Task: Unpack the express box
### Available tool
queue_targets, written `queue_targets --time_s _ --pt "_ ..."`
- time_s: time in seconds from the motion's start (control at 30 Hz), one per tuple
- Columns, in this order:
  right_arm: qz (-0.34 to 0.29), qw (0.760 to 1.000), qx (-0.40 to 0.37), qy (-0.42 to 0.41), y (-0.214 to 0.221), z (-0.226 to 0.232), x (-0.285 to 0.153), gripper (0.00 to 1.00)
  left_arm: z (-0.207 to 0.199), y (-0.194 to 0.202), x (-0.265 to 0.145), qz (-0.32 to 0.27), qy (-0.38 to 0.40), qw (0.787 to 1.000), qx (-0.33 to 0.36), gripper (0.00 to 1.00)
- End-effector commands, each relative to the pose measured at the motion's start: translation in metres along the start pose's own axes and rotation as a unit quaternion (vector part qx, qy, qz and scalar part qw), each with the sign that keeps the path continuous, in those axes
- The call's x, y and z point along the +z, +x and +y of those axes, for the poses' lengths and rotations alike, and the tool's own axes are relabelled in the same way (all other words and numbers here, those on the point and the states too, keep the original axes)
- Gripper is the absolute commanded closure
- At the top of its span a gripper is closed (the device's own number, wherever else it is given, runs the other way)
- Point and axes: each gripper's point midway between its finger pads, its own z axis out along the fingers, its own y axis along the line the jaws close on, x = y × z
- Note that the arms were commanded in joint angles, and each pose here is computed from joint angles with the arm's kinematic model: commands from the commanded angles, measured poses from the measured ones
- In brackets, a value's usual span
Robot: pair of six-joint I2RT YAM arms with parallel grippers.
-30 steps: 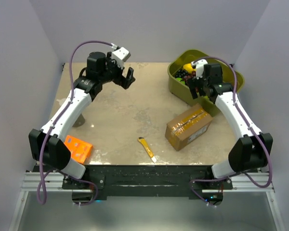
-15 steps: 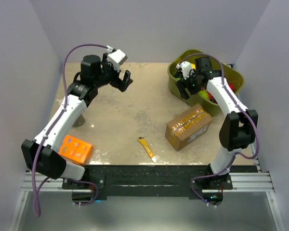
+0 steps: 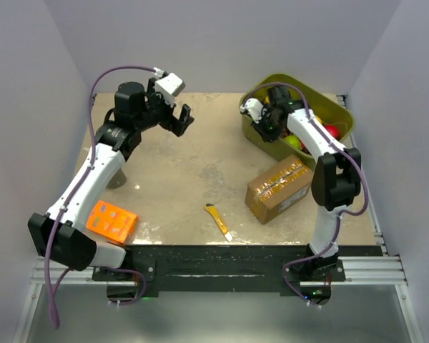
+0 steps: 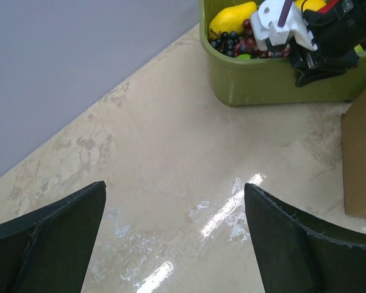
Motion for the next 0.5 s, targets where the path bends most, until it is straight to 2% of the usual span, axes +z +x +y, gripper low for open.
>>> queue_targets --time_s 0.0,0.1,0.27,0.33,0.43,0.47 --pt "-0.058 0.981 -0.167 -0.086 -0.068 0.078 0.007 0.84 0.017 -0.024 -0.027 -0.035 -0.033 0.999 0.02 0.0" --pt "-0.086 0.964 -0.232 -0.102 -0.102 0.111 0.012 0.87 0.028 -0.029 -0.039 -0.043 -0.051 0.998 0.023 0.0" --pt "-0.131 0.941 -0.289 -0.118 -0.159 0.151 0.03 0.88 0.046 -0.038 -0.06 -0.058 -0.079 0.995 0.023 0.0" --pt "-0.139 0.94 -0.294 -0.1 -0.177 0.149 0.043 0.85 0.052 -0.042 -0.069 -0.065 -0.09 0.994 0.021 0.0" --pt "-0.17 0.944 -0.281 -0.03 -0.208 0.128 0.052 0.81 0.057 -0.045 -0.078 -0.071 -0.101 0.992 0.02 0.0" --pt "-0.201 0.94 -0.275 0.012 -0.228 0.113 0.048 0.79 0.058 -0.043 -0.079 -0.07 -0.101 0.992 0.018 0.0"
